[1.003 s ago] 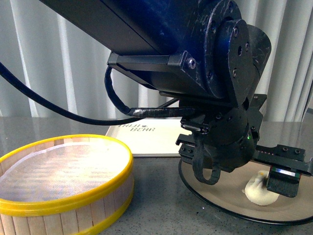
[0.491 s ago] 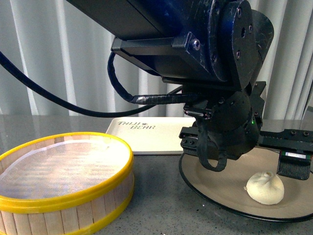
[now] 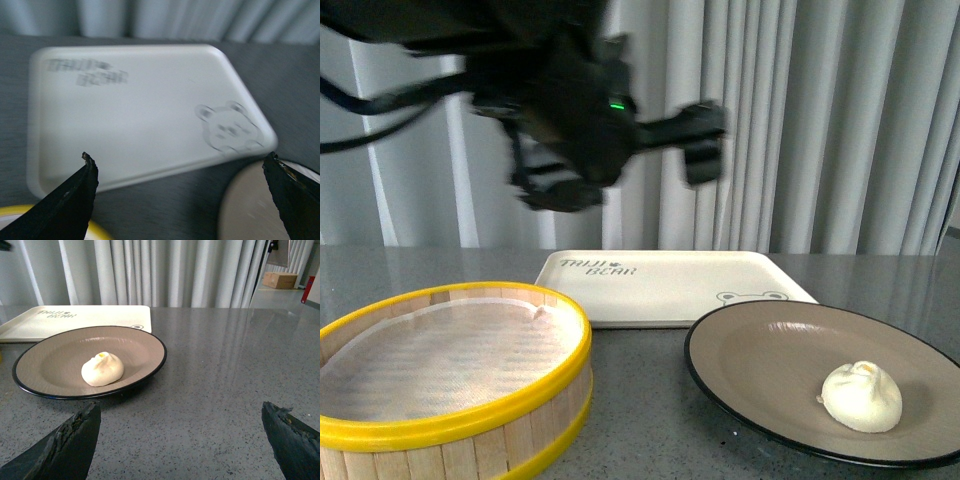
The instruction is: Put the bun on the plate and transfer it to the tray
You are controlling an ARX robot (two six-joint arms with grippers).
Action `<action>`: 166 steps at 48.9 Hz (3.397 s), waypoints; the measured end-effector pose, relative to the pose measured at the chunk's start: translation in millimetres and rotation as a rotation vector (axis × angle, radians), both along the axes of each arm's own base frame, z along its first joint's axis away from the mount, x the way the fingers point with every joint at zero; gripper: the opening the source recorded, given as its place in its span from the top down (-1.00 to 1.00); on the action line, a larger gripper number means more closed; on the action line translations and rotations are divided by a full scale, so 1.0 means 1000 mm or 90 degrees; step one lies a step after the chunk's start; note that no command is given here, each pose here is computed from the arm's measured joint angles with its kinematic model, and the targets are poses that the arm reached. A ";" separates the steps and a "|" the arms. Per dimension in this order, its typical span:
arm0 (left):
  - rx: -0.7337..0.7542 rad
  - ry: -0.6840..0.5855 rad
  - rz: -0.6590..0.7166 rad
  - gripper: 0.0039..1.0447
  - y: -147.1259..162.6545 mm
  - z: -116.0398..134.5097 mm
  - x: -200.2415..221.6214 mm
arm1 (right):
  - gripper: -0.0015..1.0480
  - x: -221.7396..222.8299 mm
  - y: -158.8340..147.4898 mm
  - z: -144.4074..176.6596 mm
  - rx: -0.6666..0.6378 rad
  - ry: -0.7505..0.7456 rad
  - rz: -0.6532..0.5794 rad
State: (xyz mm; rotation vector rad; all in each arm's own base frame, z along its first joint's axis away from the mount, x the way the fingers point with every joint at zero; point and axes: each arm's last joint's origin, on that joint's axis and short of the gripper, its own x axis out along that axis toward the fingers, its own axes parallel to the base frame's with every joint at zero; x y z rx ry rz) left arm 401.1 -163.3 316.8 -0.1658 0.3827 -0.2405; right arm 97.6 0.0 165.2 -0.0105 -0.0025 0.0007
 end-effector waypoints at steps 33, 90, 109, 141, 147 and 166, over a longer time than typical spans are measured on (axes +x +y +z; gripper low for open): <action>0.092 -0.250 0.169 0.48 0.125 -0.070 -0.109 | -0.83 0.000 0.000 0.000 0.000 0.000 0.000; 0.101 -0.242 0.153 0.93 0.163 -0.147 -0.253 | -0.83 0.000 0.000 0.000 0.000 0.000 0.000; 0.099 -0.257 0.155 0.93 0.163 -0.143 -0.270 | -0.83 0.000 0.000 0.000 0.000 0.000 0.000; 0.099 -0.262 0.155 0.93 0.163 -0.141 -0.288 | -0.83 0.000 0.000 0.000 0.000 0.000 0.000; 0.099 -0.263 0.155 0.84 0.163 -0.141 -0.290 | -0.83 0.000 0.000 0.000 0.000 0.000 0.000; 0.101 -0.262 0.155 0.07 0.163 -0.141 -0.292 | -0.83 0.000 0.000 0.000 0.000 0.000 0.000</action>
